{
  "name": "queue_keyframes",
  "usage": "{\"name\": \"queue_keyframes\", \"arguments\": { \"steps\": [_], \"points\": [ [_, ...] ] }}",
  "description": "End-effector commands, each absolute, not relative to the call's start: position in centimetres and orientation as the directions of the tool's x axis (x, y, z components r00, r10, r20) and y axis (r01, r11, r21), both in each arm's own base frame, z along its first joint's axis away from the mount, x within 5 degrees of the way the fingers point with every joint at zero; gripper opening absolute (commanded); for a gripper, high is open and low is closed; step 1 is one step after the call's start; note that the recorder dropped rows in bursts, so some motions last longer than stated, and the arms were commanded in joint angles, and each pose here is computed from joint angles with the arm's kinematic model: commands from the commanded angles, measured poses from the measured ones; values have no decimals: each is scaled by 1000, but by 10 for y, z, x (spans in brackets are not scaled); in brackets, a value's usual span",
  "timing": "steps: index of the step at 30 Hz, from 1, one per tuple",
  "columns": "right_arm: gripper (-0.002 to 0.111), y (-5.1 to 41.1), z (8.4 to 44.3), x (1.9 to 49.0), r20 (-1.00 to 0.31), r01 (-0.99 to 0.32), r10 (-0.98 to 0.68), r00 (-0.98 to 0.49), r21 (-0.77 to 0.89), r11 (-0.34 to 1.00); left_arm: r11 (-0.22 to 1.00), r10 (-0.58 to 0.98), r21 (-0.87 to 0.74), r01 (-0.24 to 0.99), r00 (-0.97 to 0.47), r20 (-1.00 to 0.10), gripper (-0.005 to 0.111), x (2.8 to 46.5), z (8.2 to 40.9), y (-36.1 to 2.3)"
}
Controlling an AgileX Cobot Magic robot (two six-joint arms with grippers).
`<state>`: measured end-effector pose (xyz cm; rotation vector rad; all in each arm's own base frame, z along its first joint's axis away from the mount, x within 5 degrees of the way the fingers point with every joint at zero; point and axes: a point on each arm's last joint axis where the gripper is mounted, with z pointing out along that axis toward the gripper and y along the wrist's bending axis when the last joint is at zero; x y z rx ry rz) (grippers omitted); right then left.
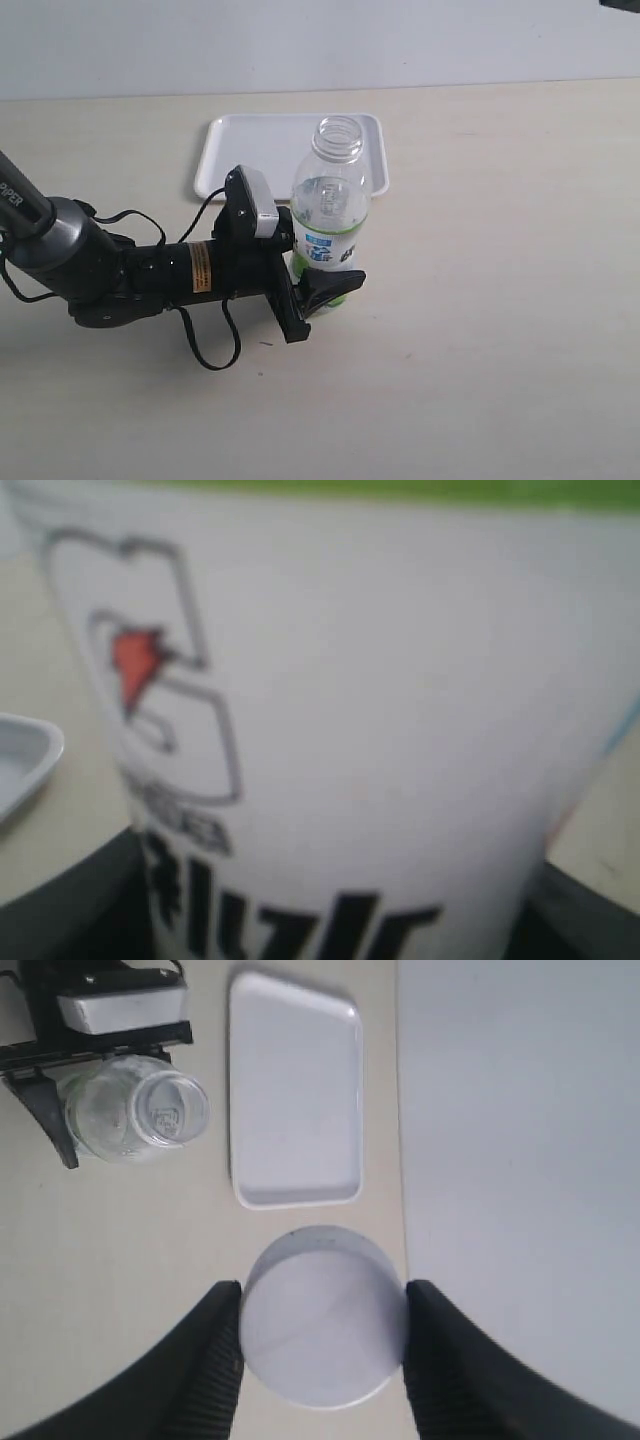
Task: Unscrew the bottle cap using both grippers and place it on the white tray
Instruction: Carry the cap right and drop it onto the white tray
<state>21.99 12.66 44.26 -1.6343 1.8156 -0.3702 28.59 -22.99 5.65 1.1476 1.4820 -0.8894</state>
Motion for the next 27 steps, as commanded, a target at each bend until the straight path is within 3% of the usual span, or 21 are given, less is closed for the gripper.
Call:
{"name": "queue_keyframes", "arguments": {
  "steps": [1, 11, 18, 27],
  "points": [
    [0, 121, 422, 234, -330, -764, -928, -173, -549, 338, 289, 160, 39, 957, -8, -987, 1, 288, 65, -232],
    [0, 105, 350, 321, -483, -658, -842, -239, -557, 506, 325, 154, 27, 945, -24, -988, 1, 295, 65, -225],
    [0, 83, 285, 383, -599, -598, -687, -412, -391, 700, 357, 137, -19, 934, -72, -988, 1, 301, 65, -217],
    [0, 92, 210, 437, -594, -587, -553, -584, -162, 794, 430, 99, -68, 900, -121, -988, 1, 308, 66, -212]
  ]
}}
